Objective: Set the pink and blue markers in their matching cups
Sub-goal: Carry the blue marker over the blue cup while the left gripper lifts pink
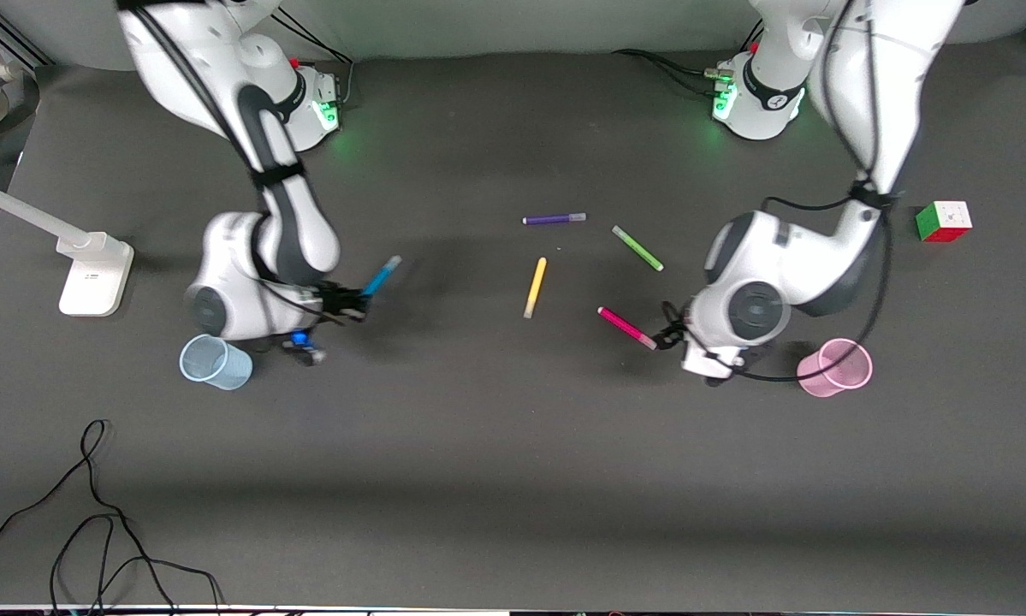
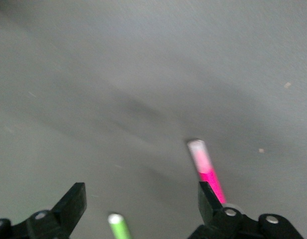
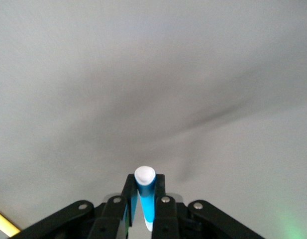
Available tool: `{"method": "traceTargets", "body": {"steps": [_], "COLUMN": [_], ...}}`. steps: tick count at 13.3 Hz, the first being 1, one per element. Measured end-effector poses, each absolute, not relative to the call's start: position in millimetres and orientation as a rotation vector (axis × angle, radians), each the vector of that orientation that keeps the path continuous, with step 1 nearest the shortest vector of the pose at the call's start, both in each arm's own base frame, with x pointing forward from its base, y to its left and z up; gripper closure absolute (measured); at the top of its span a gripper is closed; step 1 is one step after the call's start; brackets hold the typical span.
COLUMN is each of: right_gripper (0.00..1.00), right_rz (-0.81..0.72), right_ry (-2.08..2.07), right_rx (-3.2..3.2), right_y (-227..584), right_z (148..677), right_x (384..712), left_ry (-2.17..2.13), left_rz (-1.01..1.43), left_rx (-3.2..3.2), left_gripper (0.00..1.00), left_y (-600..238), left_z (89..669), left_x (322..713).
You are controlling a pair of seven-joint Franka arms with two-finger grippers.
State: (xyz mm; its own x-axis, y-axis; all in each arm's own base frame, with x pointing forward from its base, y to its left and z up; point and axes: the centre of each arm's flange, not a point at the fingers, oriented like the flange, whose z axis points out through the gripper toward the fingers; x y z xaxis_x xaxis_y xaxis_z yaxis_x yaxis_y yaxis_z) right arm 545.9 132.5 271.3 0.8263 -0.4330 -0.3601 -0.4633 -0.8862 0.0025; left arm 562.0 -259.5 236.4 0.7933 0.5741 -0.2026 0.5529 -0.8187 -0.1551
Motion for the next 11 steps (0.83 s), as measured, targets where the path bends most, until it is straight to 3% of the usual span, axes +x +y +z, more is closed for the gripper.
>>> {"method": "traceTargets", "body": {"steps": [3, 5, 10, 11], "right_gripper": [0.82, 0.82, 0.82, 0.82], "right_rz": [0.216, 0.035, -0.352, -0.402], "right_ry": [0.516, 0.388, 0.011, -0.058], "right_rx": [-3.112, -3.152, -3.206, -3.212], "right_y": [75, 39, -14, -18], "right_z": [363, 394, 410, 407], "right_x": [564, 573, 590, 590], "left_ry": [-1.136, -1.198, -1.27, -1.28], "left_rz": [0.354, 0.365, 0.38, 0.382], "left_rx": [-2.863, -2.859, -2.831, -2.827], "left_gripper": [0.02, 0.07, 0.17, 0.27], "left_y": [-288, -289, -308, -311], "left_z": [224, 224, 199, 192], "left_x": [565, 574, 566, 564]}}
